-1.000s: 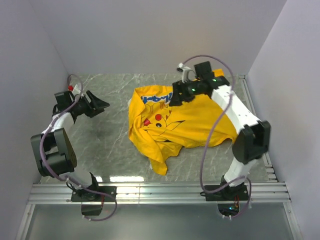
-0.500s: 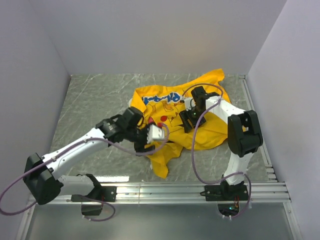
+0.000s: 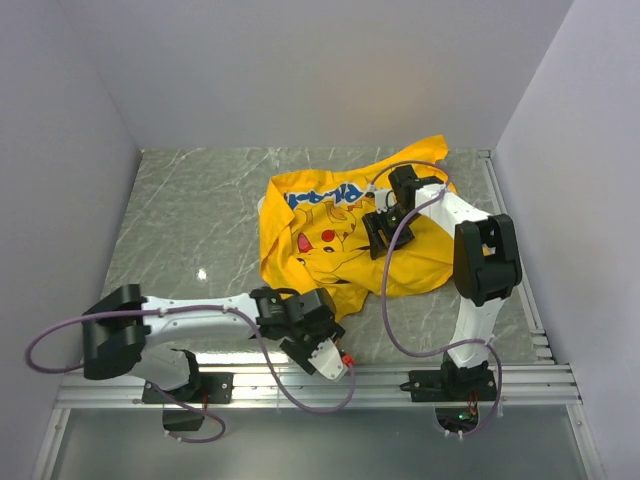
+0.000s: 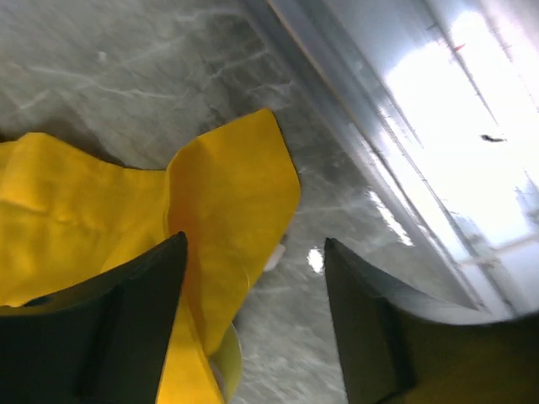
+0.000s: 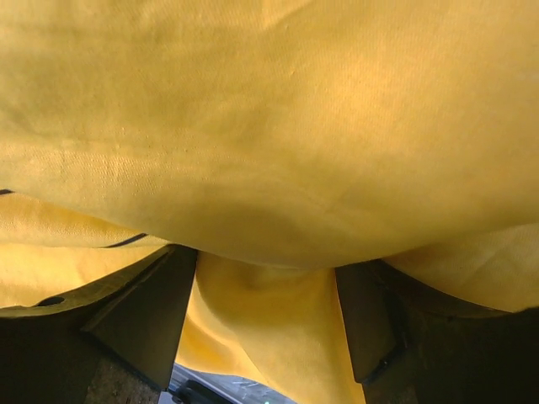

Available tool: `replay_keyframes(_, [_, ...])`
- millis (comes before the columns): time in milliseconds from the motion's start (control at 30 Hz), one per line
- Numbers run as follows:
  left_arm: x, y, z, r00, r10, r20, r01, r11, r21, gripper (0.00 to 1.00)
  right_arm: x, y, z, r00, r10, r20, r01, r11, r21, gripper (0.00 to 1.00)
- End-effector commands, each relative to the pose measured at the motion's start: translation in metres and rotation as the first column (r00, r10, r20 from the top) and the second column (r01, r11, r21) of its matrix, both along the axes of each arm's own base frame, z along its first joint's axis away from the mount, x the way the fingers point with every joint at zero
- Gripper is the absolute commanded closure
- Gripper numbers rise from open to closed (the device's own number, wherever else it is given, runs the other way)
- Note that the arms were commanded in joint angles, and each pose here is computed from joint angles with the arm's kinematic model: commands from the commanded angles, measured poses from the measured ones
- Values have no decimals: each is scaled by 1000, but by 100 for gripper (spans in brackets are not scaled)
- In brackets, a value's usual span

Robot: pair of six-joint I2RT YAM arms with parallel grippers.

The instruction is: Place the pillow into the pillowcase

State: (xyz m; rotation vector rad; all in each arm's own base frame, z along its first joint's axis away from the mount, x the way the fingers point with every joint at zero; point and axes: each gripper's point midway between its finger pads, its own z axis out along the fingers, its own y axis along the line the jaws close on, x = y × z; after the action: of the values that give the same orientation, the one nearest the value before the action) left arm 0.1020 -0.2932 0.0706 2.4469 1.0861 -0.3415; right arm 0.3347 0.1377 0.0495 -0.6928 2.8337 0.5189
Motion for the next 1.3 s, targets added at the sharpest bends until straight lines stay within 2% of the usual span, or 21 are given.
replay_keyframes(0, [28,-11,-18,986,-12,169,11,1000,12,31,16,-12,-11,1000,-5,28,7,999,-51,27])
replay_keyframes(67, [31,-5,-28,983,-14,183,5,999,48,40,18,-14,-15,999,2,33,0,998,-61,27])
replay_keyframes(100, [30,2,-35,983,-18,184,3,997,79,60,19,-18,-19,999,-1,34,3,997,-75,27])
replay_keyframes(133, [32,9,-35,980,-13,197,-6,995,97,74,22,-19,-20,999,1,43,2,997,-80,27])
replay_keyframes(167, [31,17,-35,982,-5,190,-16,994,109,83,23,-22,-21,999,3,46,1,996,-86,27])
replay_keyframes(200, [26,36,-41,985,-8,174,-19,988,152,91,25,-25,-24,999,-2,43,6,996,-90,27])
replay_keyframes(267, [20,54,-28,986,12,168,-34,991,130,100,27,-28,-26,999,-3,47,7,996,-92,27])
replay_keyframes(400, [-4,119,-22,992,12,125,-35,982,187,100,31,-32,-26,998,-5,59,10,996,-92,27])
replay_keyframes(533, [-17,173,-14,988,65,141,-93,974,206,100,31,-34,-28,998,3,63,3,995,-97,27])
replay_keyframes(600, [-8,176,-8,980,107,165,-133,978,158,100,30,-37,-30,998,7,60,-1,995,-102,27])
replay_keyframes(700, [7,199,-5,972,164,170,-201,953,228,100,32,-41,-29,998,9,70,-1,994,-111,26])
replay_keyframes(900, [23,251,3,940,285,187,-333,887,321,100,38,-44,-19,994,16,112,-2,992,-124,25])
replay_keyframes(1000, [23,273,-16,894,406,190,-448,796,406,100,35,-40,-4,991,23,131,-11,995,-95,25])
replay_keyframes(1033, [26,277,-19,845,500,191,-532,747,398,100,32,-38,3,990,30,135,-19,997,-79,24])
replay_keyframes(1100, [45,271,-18,777,599,193,-624,694,359,81,23,-26,35,981,56,187,-57,998,-1,23])
replay_keyframes(1133, [51,273,-17,702,691,172,-701,629,337,75,16,-24,46,977,76,201,-80,997,15,20])
replay_keyframes(1167, [71,267,-2,644,746,171,-758,593,271,61,12,-24,70,962,84,261,-95,995,31,19])
replay_keyframes(1200, [80,264,0,604,787,126,-784,558,273,57,7,-22,82,954,94,286,-110,993,41,18])
replay_keyframes(1233, [91,271,8,489,868,85,-855,458,243,51,3,-24,90,944,107,311,-123,992,30,18])
replay_keyframes(1267, [115,261,30,434,901,20,-891,426,157,43,-4,-28,106,927,111,358,-127,992,20,17])
